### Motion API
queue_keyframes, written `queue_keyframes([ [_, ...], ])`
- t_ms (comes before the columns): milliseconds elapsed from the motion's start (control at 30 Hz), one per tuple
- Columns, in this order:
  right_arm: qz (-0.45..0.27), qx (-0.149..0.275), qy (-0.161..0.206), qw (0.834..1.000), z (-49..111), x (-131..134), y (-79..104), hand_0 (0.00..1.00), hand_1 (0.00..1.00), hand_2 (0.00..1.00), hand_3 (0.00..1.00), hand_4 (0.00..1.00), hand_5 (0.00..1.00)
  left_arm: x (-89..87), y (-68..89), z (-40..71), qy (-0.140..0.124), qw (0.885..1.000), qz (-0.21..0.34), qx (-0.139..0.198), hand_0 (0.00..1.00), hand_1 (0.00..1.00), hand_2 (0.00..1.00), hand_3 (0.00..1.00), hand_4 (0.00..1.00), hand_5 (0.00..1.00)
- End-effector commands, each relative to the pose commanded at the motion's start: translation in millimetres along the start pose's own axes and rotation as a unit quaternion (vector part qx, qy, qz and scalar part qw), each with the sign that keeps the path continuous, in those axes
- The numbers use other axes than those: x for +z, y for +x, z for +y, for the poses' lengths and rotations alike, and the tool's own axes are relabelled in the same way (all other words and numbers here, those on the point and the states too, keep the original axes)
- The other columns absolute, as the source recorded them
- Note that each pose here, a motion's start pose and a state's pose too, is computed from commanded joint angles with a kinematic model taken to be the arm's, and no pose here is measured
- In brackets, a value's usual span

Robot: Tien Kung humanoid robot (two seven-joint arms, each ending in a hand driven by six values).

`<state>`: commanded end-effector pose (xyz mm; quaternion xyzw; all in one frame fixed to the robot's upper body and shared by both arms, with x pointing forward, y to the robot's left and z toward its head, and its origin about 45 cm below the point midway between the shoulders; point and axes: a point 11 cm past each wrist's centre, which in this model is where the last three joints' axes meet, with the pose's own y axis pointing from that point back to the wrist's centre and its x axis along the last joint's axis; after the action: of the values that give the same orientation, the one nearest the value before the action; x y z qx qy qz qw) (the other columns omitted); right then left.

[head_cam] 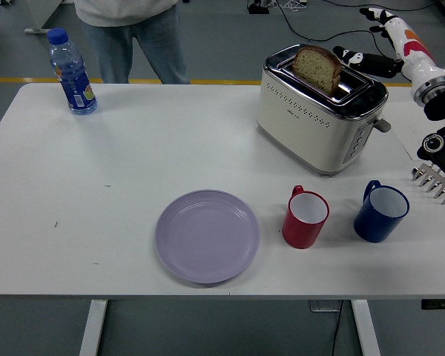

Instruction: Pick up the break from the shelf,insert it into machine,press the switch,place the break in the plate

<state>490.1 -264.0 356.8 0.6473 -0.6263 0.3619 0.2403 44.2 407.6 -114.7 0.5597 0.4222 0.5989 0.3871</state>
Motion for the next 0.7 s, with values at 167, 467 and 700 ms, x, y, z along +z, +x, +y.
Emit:
queue_keyframes([
  [167, 0.011, -0.004, -0.002, 1.0, -7.2, -4, -2.4, 0.878, 0.847, 0.908, 0.921, 0.886, 0.511, 1.8, 1.4, 0.1, -0.002, 1.0, 0.001, 0.002, 0.694, 0.715, 0.7, 0.576, 0.31, 0.822],
  [467, 0.018, -0.006, -0.011, 1.0, -12.6, 0, -4.7, 0.878, 0.846, 0.904, 0.916, 0.882, 0.502, 3.9, 2.8, 0.3, -0.004, 1.0, 0.004, 0.003, 0.694, 0.715, 0.7, 0.576, 0.312, 0.821],
  [700, 0.025, -0.014, -0.015, 0.999, -17.5, -1, -8.2, 0.874, 0.842, 0.892, 0.912, 0.879, 0.496, 5.1, 3.0, 0.5, -0.005, 1.0, 0.004, 0.004, 0.694, 0.715, 0.7, 0.577, 0.311, 0.82],
])
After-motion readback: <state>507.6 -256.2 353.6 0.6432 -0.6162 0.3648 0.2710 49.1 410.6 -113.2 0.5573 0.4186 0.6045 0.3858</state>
